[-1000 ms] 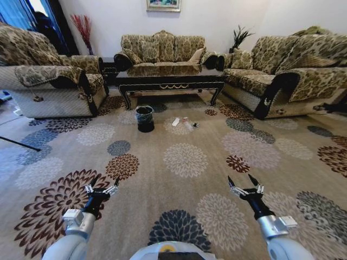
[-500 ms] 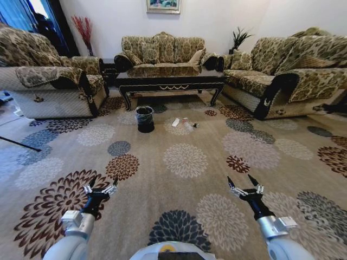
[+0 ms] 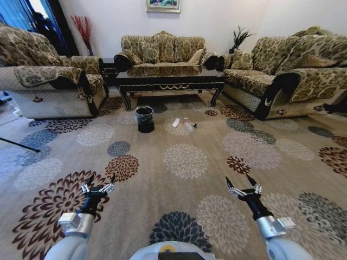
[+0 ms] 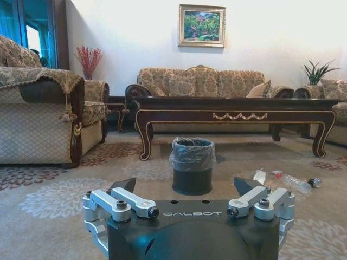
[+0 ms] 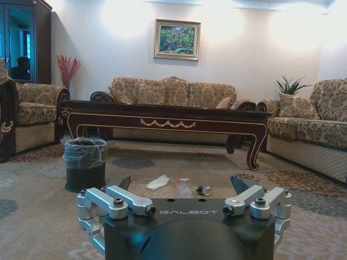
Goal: Move to the front of the table and pick up the trash from the floor, then place it into the trash bin.
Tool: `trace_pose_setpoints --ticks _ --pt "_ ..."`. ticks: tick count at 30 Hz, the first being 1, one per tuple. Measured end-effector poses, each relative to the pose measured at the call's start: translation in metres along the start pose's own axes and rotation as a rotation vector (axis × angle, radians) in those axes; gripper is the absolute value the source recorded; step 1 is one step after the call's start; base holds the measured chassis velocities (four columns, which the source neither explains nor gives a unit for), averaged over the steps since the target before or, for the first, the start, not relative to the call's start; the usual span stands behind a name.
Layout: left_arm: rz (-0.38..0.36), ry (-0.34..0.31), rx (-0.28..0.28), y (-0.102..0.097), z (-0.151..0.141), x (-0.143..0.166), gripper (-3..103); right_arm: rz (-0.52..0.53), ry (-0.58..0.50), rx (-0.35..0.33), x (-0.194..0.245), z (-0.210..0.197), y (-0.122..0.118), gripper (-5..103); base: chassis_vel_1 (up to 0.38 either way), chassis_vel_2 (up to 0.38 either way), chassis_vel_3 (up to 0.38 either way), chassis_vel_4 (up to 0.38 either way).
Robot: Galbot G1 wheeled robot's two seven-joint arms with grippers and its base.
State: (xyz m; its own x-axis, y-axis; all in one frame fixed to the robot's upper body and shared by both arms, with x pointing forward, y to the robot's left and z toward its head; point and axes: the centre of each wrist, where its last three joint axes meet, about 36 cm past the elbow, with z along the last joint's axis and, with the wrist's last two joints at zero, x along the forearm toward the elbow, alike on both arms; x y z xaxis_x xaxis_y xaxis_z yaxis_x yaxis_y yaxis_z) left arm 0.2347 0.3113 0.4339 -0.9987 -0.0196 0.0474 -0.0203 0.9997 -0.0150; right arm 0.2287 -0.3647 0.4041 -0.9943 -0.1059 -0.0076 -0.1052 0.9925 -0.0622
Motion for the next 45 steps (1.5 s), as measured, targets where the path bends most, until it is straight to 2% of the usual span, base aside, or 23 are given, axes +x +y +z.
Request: trace_pose_setpoints --ticks 13,45 --pt "-0.002 0.001 0.005 -0.0006 0.0015 -0.0026 100 -0.002 0.004 0.003 -0.0003 0.0000 -0.0008 100 -0.281 0.267 0.267 -0.274" --pt "-0.038 -0.005 0.010 0.0049 0.0060 -0.0040 100 -0.013 0.020 0.017 -0.0015 0.0046 -0.0016 100 -0.353 0.355 0.358 -0.357"
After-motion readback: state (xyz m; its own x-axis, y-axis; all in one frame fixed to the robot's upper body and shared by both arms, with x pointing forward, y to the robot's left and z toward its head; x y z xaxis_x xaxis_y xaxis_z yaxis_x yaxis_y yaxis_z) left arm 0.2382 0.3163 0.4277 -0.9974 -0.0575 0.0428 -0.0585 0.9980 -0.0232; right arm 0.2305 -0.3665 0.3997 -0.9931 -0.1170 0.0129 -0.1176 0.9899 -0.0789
